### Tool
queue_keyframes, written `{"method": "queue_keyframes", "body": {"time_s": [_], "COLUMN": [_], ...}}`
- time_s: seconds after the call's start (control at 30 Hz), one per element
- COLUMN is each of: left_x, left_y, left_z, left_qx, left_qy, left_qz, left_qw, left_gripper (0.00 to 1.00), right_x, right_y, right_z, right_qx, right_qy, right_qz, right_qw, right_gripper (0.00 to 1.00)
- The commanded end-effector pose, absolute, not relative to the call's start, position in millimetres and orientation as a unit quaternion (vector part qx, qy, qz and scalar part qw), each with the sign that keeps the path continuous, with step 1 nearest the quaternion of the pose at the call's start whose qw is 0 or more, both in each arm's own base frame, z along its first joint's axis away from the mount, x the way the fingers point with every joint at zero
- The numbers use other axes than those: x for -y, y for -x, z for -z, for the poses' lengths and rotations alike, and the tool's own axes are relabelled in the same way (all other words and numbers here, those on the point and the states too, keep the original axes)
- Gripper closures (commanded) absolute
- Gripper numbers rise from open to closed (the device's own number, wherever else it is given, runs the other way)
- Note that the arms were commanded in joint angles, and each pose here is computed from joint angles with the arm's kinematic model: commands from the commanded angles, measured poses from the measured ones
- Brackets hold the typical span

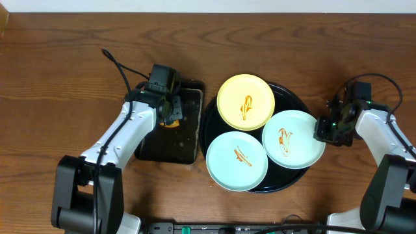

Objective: Clean dirty plates on tray and stack at the side
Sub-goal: 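Grip the rim of the right pale green plate with the right gripper, then lift the sponge with the left gripper over the right green plate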

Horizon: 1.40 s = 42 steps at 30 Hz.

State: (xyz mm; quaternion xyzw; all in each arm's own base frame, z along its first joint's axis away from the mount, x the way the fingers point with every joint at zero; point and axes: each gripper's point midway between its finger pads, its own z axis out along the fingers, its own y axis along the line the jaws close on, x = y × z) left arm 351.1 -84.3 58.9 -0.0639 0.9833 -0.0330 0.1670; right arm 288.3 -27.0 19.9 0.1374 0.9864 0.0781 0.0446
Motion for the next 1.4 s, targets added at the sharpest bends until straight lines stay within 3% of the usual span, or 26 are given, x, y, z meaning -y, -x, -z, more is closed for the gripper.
{"method": "queue_keyframes", "body": {"time_s": [0.0, 0.4, 0.9, 1.37], "left_x": [83, 84, 78, 87], "left_y": [-353, -358, -380, -375], "left_z": [-62, -75, -197, -192], "left_qx": [-0.982, -0.978, -0.914, -0.920], "left_qy": [0.069, 0.069, 0.081, 0.070], "left_qz": [0.035, 0.042, 0.075, 0.097], "left_qw": [0.170, 0.193, 0.391, 0.372], "left_gripper": [0.91, 0.92, 0.92, 0.92], "right_x": [27, 27, 27, 27], "right_y": [-294, -294, -294, -279], "right_z": [-22, -22, -22, -21], "right_qx": [-0.985, -0.985, -0.985, -0.986], "right_qy": [-0.142, -0.141, -0.141, -0.144], "right_qz": [-0.085, -0.084, -0.084, -0.078], "right_qw": [0.050, 0.050, 0.050, 0.020], "right_gripper": [0.80, 0.99, 0.99, 0.99]}}
